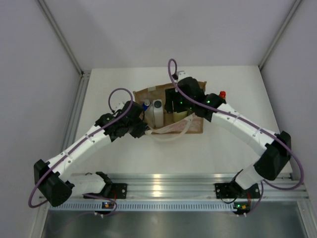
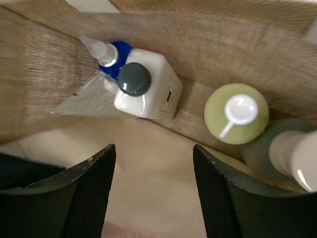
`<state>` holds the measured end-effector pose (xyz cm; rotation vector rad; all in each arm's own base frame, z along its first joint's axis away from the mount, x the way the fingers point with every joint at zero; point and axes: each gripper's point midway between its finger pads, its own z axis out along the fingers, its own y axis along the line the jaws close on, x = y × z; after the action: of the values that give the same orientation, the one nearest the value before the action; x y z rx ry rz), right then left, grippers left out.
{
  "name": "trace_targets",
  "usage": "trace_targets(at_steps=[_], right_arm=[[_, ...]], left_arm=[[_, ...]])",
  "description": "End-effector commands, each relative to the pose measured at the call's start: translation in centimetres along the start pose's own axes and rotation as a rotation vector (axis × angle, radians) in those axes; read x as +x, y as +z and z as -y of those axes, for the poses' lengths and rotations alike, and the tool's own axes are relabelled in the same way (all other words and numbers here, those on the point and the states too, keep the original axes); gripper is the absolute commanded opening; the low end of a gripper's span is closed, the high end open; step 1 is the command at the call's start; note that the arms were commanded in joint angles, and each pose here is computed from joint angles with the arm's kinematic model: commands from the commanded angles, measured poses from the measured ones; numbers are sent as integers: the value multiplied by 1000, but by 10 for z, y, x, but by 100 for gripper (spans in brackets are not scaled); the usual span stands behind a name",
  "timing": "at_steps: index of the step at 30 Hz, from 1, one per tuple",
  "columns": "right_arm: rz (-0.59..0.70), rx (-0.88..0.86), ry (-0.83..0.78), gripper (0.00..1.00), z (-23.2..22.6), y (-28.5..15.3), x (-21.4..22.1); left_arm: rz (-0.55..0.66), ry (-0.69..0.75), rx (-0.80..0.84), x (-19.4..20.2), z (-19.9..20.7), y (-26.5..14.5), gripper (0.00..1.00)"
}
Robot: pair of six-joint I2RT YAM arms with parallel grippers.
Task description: Take the personal care products out of the canvas bag
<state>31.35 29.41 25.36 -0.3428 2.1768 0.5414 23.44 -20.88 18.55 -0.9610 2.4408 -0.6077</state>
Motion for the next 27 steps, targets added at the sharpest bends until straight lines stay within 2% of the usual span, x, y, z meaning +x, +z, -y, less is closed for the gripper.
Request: trace_targets(at_steps=[1, 9, 22, 27], right_arm=[[-15, 22, -8, 62, -16, 13, -5], [-57, 121, -56, 65, -20, 63, 2], [-163, 125, -94, 66, -26, 105, 34], [-185, 189, -106, 67, -13, 117, 48]], left_arm=[[25, 3, -25, -4, -10, 0, 27], [53, 5, -15, -10, -5, -3, 30], [90, 26, 3, -19, 5, -7, 33], [98, 29, 4, -21, 6, -7, 34]])
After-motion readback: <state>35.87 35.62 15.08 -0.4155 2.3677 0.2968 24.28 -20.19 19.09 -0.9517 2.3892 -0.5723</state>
